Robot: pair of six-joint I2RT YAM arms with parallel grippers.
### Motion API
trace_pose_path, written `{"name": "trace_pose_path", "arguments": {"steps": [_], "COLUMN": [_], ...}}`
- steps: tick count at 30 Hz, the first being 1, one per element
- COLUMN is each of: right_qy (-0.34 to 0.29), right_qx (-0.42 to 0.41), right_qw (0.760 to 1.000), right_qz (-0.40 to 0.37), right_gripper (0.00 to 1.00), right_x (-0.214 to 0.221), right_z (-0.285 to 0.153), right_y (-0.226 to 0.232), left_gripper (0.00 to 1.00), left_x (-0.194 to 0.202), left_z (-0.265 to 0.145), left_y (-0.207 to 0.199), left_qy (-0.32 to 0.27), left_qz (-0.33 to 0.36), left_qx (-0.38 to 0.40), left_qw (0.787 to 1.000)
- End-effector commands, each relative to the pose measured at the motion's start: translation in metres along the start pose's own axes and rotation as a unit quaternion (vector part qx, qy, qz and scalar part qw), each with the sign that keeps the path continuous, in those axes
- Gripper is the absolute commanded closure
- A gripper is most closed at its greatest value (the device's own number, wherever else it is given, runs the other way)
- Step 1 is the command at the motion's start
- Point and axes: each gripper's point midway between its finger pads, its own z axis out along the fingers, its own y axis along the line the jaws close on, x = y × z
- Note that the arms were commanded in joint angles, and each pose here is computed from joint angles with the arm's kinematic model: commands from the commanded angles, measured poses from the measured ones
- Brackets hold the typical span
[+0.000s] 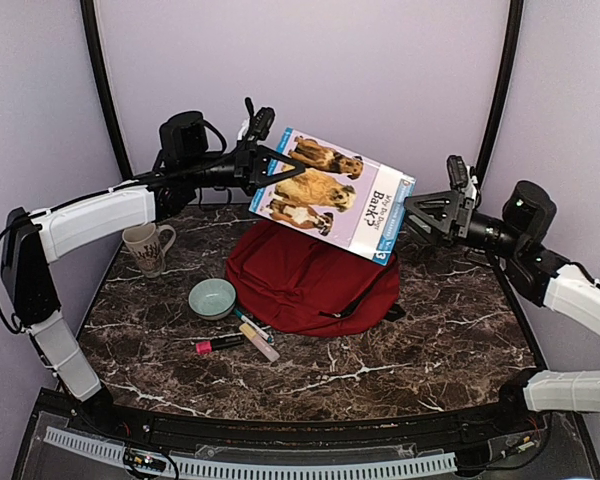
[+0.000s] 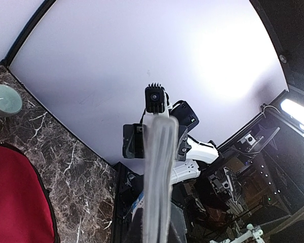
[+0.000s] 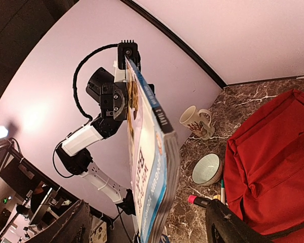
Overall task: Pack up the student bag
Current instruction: Pass from the left arm to the right
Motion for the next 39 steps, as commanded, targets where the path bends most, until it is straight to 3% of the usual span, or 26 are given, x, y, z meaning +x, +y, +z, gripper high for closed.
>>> {"name": "trace_pose_path", "arguments": {"steps": [1, 7, 9, 11, 14, 16, 20, 23, 27, 29, 32, 35, 39], "right_qy": [0.002, 0.013, 0.009, 0.007, 0.005, 0.003, -0.002, -0.005, -0.034, -0.067, -0.116, -0.156, -0.206], "right_qx": [-0.040, -0.057, -0.065, -0.071, -0.079, -0.077, -0.077, -0.070, -0.021, 0.058, 0.186, 0.238, 0.305], "right_qw": [0.999, 0.998, 0.998, 0.997, 0.997, 0.997, 0.997, 0.997, 0.999, 0.996, 0.976, 0.959, 0.930], "right_qz": [-0.004, 0.006, 0.008, 0.013, 0.018, 0.019, 0.015, 0.009, 0.000, 0.007, 0.007, -0.003, -0.015], "right_gripper": [0.22, 0.26, 0.34, 0.51, 0.84, 1.00, 1.00, 1.00, 1.00, 1.00, 1.00, 1.00, 1.00], "right_x": [-0.010, -0.011, -0.014, -0.017, -0.019, -0.020, -0.022, -0.023, -0.034, -0.044, -0.054, -0.065, -0.083], "right_z": [0.007, 0.023, 0.027, 0.029, 0.030, 0.030, 0.028, 0.027, 0.023, 0.016, -0.008, -0.029, -0.060], "right_y": [0.016, 0.018, 0.020, 0.022, 0.024, 0.023, 0.026, 0.027, 0.016, -0.007, -0.045, -0.052, -0.056], "left_gripper": [1.00, 1.00, 1.00, 1.00, 1.00, 1.00, 1.00, 0.94, 0.65, 0.55, 0.35, 0.14, 0.11], "left_x": [-0.017, -0.017, -0.017, -0.017, -0.016, -0.016, -0.014, -0.013, -0.003, -0.002, 0.001, 0.004, 0.004], "left_z": [-0.001, 0.007, 0.009, 0.009, 0.008, 0.007, 0.008, 0.008, 0.019, 0.020, 0.020, 0.021, 0.018], "left_y": [-0.026, -0.026, -0.024, -0.021, -0.019, -0.019, -0.016, -0.013, -0.015, -0.013, -0.005, 0.003, 0.021], "left_qy": [-0.016, -0.020, -0.021, -0.024, -0.029, -0.030, -0.027, -0.023, -0.005, -0.002, 0.003, 0.010, 0.011], "left_qz": [0.017, 0.005, 0.003, -0.002, -0.005, -0.005, -0.007, -0.008, -0.010, -0.006, 0.001, 0.018, 0.034], "left_qx": [0.047, 0.069, 0.067, 0.062, 0.057, 0.055, 0.049, 0.041, 0.035, 0.025, -0.005, -0.041, -0.104], "left_qw": [0.999, 0.997, 0.998, 0.998, 0.998, 0.998, 0.998, 0.999, 0.999, 1.000, 1.000, 0.999, 0.994]}}
